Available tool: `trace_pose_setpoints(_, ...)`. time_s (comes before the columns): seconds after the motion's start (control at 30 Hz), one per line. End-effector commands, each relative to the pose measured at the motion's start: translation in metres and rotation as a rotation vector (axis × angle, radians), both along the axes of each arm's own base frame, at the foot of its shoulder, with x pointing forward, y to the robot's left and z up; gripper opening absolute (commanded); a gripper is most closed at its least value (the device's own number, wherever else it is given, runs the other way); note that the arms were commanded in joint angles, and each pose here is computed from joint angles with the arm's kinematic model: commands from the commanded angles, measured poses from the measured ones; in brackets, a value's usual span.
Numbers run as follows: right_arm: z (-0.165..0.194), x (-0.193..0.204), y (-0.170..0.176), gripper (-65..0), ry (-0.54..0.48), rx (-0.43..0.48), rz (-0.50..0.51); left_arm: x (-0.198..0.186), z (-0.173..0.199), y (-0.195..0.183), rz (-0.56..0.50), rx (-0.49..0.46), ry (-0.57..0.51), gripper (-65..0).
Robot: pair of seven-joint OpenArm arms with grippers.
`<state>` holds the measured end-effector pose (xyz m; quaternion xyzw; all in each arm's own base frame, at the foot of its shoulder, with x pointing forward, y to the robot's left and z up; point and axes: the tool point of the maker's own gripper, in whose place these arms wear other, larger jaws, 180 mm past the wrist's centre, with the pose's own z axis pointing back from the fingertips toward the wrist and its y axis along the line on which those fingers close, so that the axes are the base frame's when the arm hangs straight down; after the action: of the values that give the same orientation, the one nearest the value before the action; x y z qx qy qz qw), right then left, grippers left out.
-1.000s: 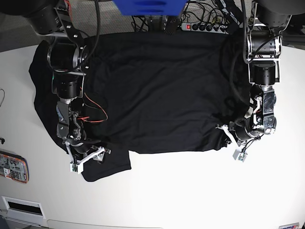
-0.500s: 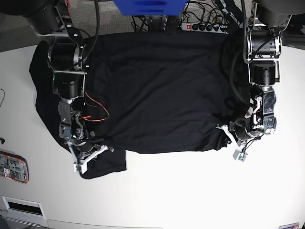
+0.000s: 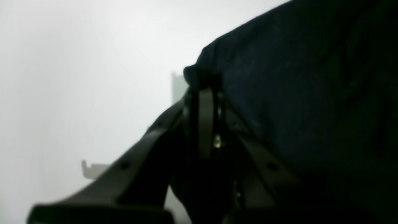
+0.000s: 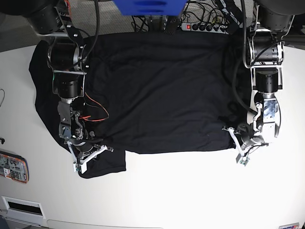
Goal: Fold the T-shirt properly
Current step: 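Lift the hem corners with both grippers and fold them toward the collar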
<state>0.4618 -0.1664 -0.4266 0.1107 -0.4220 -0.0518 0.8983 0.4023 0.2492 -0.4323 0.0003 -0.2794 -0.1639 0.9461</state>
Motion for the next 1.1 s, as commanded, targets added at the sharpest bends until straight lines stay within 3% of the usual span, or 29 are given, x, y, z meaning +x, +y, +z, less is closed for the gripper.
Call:
trace_pose_setpoints(0.0, 0.024, 0.018, -0.004, -65.0, -0.068, 0.001, -0.005, 0.01, 0.013, 0.013, 0.012, 0.046, -0.013, -65.0)
trace_pose_setpoints(1.07, 0.072, 0.055, -0.007, -65.0, -0.164, -0.008, -0.004, 0.067, 0.08, 0.017, 0.019, 0.049, -0.165, -65.0)
